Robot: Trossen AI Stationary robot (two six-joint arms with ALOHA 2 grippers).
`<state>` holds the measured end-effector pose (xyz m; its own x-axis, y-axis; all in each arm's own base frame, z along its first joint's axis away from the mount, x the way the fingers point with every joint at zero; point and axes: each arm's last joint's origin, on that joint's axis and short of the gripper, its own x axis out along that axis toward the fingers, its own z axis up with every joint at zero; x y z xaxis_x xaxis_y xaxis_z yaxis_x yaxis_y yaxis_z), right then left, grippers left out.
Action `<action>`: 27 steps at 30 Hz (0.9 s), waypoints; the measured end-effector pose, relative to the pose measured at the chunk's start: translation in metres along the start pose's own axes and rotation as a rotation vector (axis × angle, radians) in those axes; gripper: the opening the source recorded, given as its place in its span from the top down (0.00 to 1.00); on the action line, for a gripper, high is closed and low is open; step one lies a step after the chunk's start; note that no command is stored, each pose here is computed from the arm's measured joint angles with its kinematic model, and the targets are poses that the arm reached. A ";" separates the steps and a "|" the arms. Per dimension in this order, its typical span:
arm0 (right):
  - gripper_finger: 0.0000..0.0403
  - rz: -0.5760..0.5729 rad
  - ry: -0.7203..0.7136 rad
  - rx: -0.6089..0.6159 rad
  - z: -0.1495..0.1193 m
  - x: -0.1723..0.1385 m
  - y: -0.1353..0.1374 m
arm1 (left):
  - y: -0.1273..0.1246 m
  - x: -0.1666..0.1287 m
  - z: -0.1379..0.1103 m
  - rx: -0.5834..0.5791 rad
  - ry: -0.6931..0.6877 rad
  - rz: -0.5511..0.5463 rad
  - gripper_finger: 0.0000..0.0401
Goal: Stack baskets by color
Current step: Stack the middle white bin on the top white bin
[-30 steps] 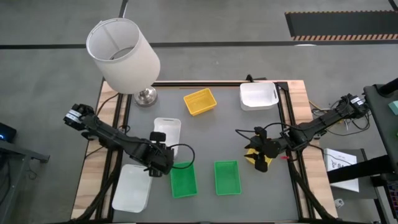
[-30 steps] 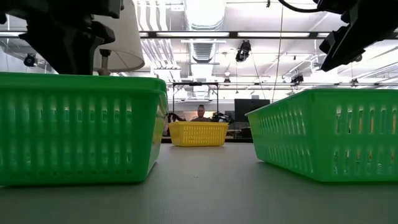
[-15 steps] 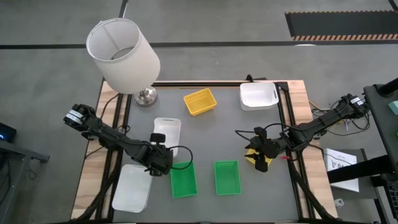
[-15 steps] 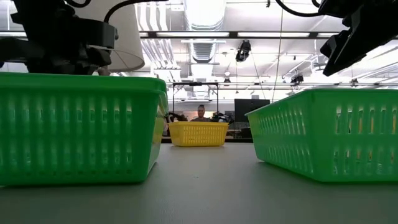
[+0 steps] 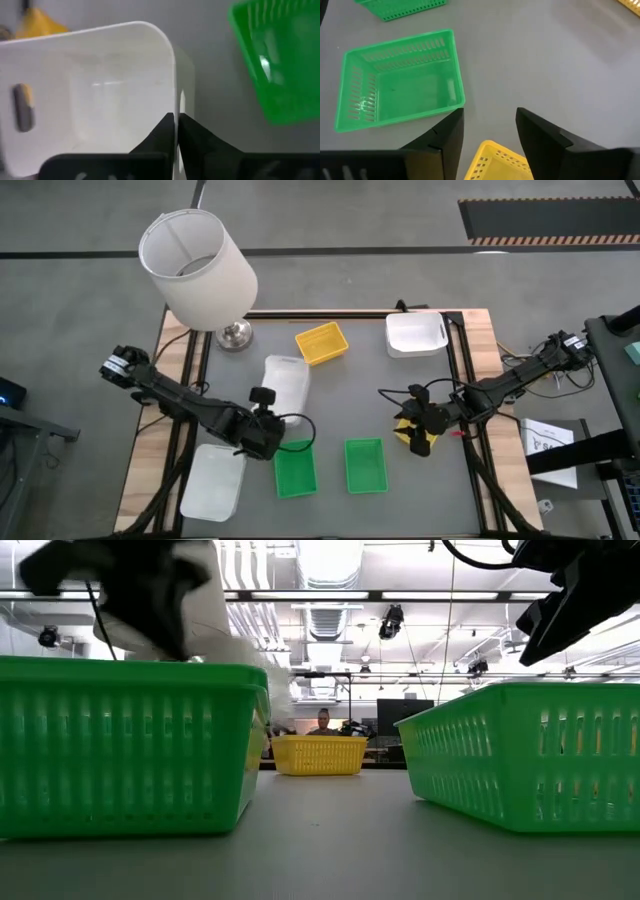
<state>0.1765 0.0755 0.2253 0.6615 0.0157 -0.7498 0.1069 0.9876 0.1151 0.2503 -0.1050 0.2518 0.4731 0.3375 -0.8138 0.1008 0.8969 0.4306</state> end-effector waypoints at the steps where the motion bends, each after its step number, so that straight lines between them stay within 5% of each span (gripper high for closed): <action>1: 0.56 -0.001 -0.001 -0.006 0.000 0.000 0.000 | 0.003 -0.005 0.006 0.019 -0.027 0.013 1.00; 11: 0.45 0.063 -0.166 -0.163 0.045 -0.034 0.014 | 0.010 -0.036 0.057 0.198 -0.369 -0.046 1.00; 20: 0.45 0.137 -0.316 -0.366 0.088 -0.072 0.027 | 0.006 -0.037 0.066 0.247 -0.506 -0.115 1.00; 27: 0.45 0.131 -0.269 -0.522 0.120 -0.072 0.045 | 0.002 -0.038 0.074 0.216 -0.638 -0.196 1.00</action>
<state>0.2228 0.0998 0.3621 0.8165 0.1701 -0.5517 -0.3222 0.9272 -0.1910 0.2972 -0.1369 0.3129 0.8431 -0.1173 -0.5249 0.3771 0.8248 0.4214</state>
